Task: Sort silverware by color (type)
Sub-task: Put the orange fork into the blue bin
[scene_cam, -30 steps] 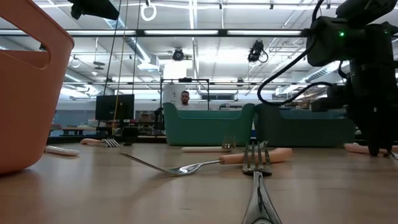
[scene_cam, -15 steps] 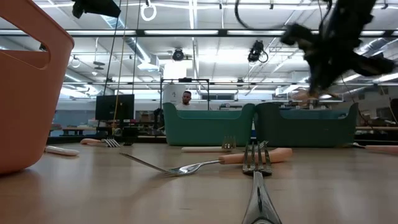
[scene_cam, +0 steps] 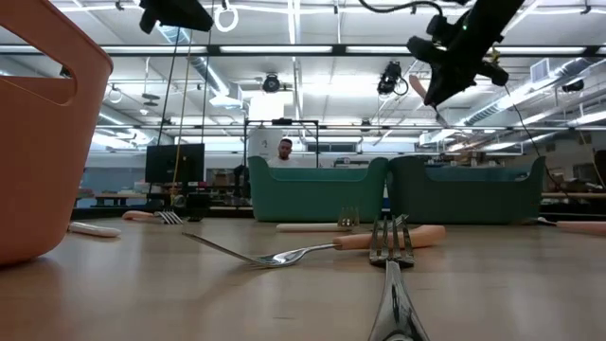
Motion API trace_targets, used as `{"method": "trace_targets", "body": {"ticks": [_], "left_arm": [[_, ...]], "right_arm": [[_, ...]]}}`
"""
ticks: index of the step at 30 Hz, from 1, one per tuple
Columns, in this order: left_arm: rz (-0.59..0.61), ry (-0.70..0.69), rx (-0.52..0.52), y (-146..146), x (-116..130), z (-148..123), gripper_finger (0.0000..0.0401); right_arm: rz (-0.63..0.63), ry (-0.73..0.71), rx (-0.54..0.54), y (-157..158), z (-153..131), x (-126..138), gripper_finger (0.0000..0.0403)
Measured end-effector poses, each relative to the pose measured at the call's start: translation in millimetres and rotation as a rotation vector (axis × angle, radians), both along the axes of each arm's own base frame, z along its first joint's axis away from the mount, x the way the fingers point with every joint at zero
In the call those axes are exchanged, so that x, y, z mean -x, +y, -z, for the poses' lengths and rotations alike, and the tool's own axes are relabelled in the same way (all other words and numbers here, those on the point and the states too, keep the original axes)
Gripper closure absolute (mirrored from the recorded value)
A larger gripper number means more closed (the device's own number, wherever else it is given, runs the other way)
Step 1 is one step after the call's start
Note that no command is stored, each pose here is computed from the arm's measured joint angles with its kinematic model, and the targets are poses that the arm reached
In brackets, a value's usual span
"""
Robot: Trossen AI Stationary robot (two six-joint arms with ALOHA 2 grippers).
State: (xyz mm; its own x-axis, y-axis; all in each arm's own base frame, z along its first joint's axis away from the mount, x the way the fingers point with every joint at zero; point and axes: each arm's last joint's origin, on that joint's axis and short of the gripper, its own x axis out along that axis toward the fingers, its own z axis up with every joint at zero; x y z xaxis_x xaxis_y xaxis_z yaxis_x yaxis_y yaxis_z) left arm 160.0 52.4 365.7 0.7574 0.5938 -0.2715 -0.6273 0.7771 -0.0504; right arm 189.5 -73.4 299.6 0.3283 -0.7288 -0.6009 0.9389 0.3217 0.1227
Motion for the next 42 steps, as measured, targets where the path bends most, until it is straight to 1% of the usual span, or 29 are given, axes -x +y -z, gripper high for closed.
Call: {"method": "trace_targets", "body": {"ticks": [4, 8, 11, 17, 20, 22, 26, 30, 33, 37, 42], "left_arm": [[-0.05, -0.021, 0.02, 9, -4, 1, 0.0307], [-0.107, -0.028, 0.036, 17, -2, 2, 0.0307], [-0.139, -0.032, 0.038, 22, 1, 2, 0.0307], [-0.19, -0.033, 0.037, 30, 5, 2, 0.0307], [-0.203, -0.033, 0.037, 32, 6, 2, 0.0307], [-0.208, -0.034, 0.037, 33, 7, 2, 0.0307], [-0.213, -0.034, 0.037, 34, 7, 2, 0.0307], [-0.213, -0.034, 0.037, 34, 7, 2, 0.0307], [-0.213, -0.034, 0.037, 34, 7, 2, 0.0307], [-0.213, -0.034, 0.037, 34, 7, 2, 0.0307], [-0.213, -0.034, 0.037, 34, 7, 2, 0.0307]], "right_arm": [[-0.066, 0.18, 0.041, -23, 1, 10, 0.0366], [-0.234, 0.357, 0.032, -41, 6, 15, 0.0366], [-0.355, 0.438, 0.009, -51, 11, 17, 0.0366], [-0.51, 0.624, -0.041, -71, 27, 21, 0.0366], [-0.601, 0.708, -0.094, -80, 39, 20, 0.0365], [-0.641, 0.734, -0.144, -87, 49, 18, 0.0364], [-0.675, 0.775, -0.226, -98, 69, 12, 0.0363], [-0.701, 0.848, -0.274, -105, 86, 6, 0.0362], [-0.722, 0.875, -0.305, -108, 95, 3, 0.0357], [-0.685, 0.859, -0.326, -109, 99, 2, 0.034], [-0.627, 0.854, -0.326, -109, 97, 3, 0.0317]]}}
